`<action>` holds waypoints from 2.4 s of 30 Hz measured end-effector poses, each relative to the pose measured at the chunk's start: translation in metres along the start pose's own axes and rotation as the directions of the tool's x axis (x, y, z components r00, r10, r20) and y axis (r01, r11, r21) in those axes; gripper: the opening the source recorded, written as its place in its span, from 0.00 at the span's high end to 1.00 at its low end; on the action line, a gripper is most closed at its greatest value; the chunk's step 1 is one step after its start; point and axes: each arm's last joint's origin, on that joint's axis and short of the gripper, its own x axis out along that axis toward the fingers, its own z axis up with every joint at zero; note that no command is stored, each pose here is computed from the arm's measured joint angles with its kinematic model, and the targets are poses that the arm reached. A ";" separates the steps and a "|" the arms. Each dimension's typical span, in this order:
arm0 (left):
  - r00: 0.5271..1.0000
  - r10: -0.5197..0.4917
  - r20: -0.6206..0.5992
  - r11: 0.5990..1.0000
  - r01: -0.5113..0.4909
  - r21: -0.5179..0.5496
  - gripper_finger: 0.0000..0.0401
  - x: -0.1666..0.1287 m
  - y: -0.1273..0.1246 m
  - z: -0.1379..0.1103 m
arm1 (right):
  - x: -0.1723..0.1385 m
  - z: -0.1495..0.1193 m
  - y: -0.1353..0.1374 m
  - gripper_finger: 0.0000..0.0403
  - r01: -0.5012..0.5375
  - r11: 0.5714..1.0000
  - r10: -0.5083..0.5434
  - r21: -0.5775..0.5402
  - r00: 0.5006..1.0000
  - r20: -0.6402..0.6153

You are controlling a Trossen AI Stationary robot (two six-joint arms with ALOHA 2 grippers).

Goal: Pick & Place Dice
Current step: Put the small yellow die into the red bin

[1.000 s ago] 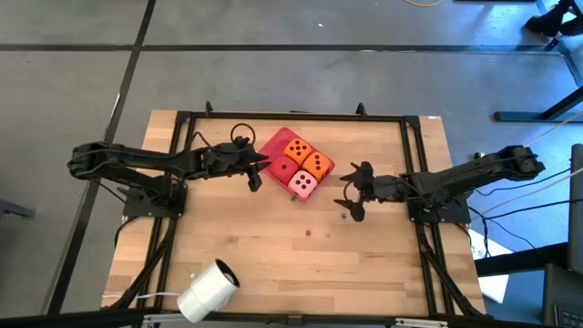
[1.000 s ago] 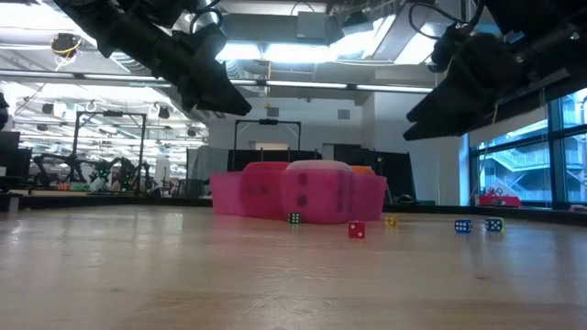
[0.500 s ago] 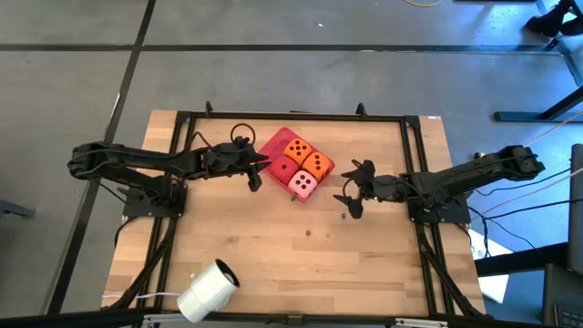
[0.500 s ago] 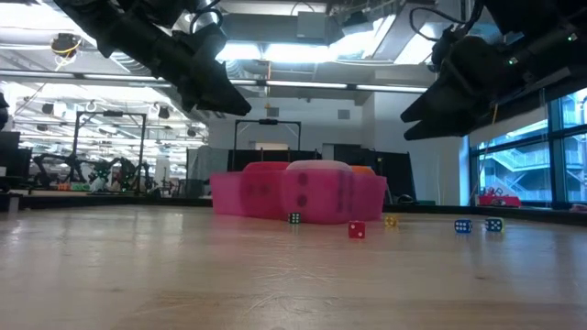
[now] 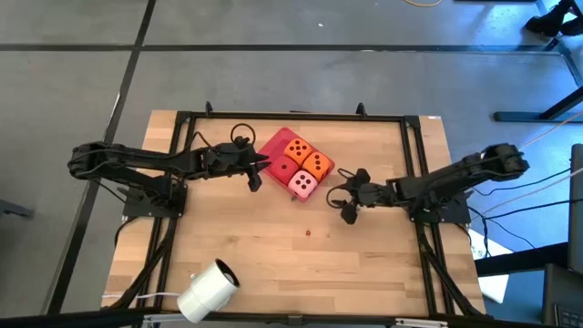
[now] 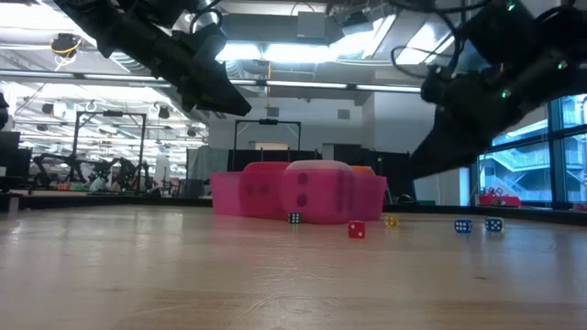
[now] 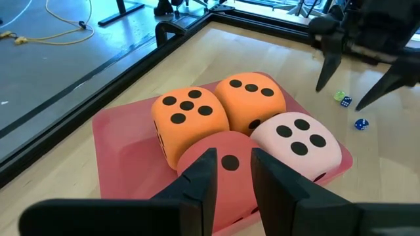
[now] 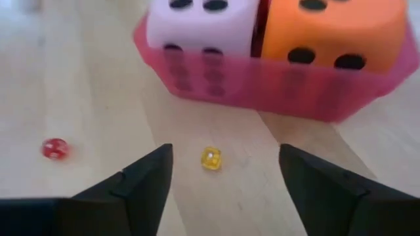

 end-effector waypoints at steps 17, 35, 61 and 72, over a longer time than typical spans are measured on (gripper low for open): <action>1.000 0.000 -0.001 1.000 0.000 -0.002 0.79 0.000 0.000 0.000 | 0.046 -0.029 0.004 0.43 0.065 0.997 -0.067 -0.052 0.997 -0.040; 1.000 0.001 -0.001 1.000 -0.001 -0.001 0.79 0.000 0.000 0.000 | 0.057 -0.034 0.005 0.44 0.072 0.997 -0.072 -0.024 0.997 -0.014; 1.000 0.001 -0.001 1.000 -0.001 -0.001 0.79 0.000 0.000 0.000 | 0.061 -0.021 0.013 0.80 0.048 0.999 -0.047 -0.012 0.998 0.041; 1.000 0.001 -0.001 1.000 -0.001 -0.001 0.79 0.000 0.000 0.000 | 0.067 0.003 0.030 0.88 -0.037 0.994 0.040 -0.104 0.999 0.026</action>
